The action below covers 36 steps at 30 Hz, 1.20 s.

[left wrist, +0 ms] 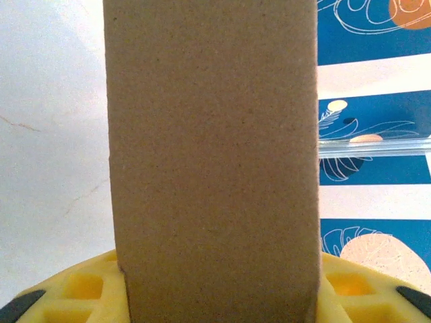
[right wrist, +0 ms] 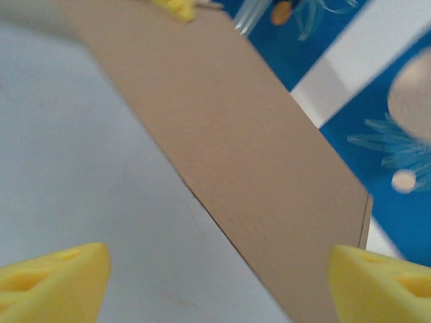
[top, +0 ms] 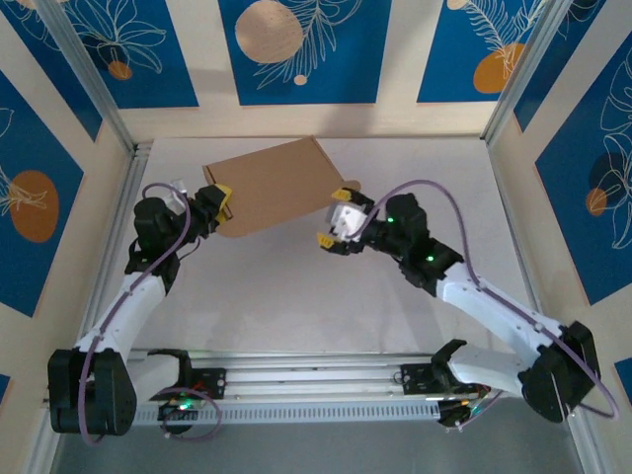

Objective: Fold the paper box

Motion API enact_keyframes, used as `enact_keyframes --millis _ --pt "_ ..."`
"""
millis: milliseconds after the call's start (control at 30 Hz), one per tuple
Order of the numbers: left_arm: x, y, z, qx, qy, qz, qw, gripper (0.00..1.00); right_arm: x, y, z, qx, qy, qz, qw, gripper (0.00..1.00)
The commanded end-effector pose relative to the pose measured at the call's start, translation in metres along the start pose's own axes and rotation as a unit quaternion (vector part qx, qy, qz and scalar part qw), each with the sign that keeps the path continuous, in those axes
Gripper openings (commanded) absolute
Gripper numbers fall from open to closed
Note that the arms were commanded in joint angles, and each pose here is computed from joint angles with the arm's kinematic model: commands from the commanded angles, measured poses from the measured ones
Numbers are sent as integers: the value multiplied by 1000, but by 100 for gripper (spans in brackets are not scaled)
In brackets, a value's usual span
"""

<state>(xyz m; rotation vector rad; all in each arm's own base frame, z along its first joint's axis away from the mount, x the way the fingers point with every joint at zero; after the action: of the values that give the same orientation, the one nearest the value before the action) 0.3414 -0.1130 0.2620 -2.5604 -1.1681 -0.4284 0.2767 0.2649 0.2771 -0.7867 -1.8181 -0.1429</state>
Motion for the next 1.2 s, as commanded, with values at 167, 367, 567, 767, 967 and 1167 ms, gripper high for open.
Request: enact_keyframes --millis 167,367,567,767,967,1167 --pt "-6 -5 -22 -18 17 18 1000 26 -6 56 -6 -53 -277 55 958 87" --pt "-10 -4 -20 -18 -4 22 1000 26 -10 89 16 -47 -322 59 944 87" --pt "-17 1 -21 -22 -18 38 999 26 0 109 9 -109 -352 53 928 78" --pt "-25 5 -15 -23 -39 55 997 26 -4 114 12 -103 -360 58 926 62" --pt "-28 6 -12 -17 -37 63 997 38 -11 97 24 -35 -323 91 941 47" --pt "-26 9 -23 -8 24 90 996 73 -25 60 38 71 -241 162 954 44"
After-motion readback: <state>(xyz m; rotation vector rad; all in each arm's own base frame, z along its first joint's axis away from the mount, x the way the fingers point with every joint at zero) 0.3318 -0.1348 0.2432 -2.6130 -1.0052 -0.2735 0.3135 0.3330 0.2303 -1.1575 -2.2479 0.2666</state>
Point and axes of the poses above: each hand's point on the last joint's axis, 136 mm out from that joint toward the fingers, its own y axis out along the fingers, its own z axis along the line the jaws close on, x = y × z, the point moved 1 cm from there along -y, back along the fingers, and after that the axes turned 15 degrees about y, right-handed, at the moved point
